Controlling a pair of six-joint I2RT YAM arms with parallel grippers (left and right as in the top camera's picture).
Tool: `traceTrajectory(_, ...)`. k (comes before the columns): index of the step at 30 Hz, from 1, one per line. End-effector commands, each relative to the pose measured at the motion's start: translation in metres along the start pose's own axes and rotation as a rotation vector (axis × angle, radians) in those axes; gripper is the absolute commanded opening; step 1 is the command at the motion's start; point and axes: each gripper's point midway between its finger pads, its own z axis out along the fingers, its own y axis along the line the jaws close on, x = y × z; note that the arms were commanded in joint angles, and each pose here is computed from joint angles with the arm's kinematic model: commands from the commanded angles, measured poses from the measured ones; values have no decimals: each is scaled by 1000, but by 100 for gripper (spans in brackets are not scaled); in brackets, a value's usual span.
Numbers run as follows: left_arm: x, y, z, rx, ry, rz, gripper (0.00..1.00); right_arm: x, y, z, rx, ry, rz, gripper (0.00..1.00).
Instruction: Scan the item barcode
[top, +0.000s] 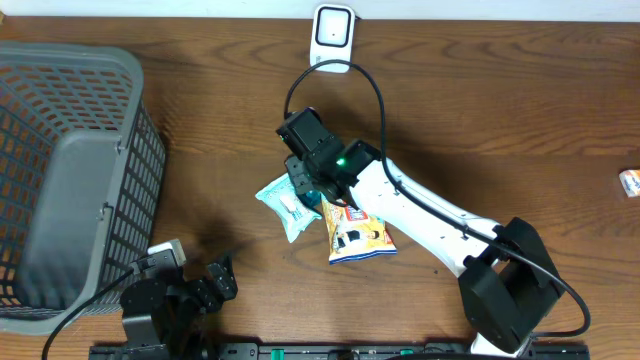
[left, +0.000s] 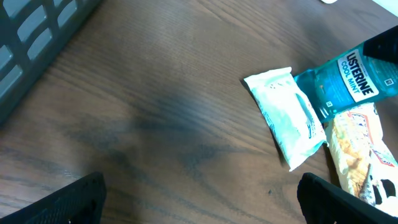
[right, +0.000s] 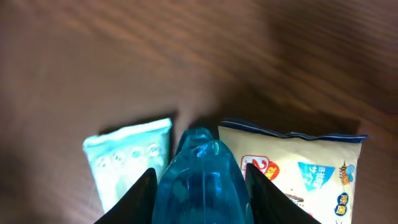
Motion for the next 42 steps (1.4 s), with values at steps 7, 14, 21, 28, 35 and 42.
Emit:
traceTrajectory(7,0,-2,0,9,0,11,98,-22,-45,-18,238,-167,380,31)
traceTrajectory(14,0,-2,0,9,0,11,98,0,-85,-35,409,-211,771,30)
traceTrajectory(21,0,-2,0,9,0,11,98,19,-97,-37,451,-219,1097,40)
traceTrajectory(28,0,-2,0,9,0,11,98,18,-98,-36,436,-206,1115,55)
traceTrajectory(35,0,-2,0,9,0,11,98,-6,-82,-50,359,-149,948,76)
traceTrajectory(42,0,-2,0,9,0,11,98,-23,-64,-83,286,-45,736,99)
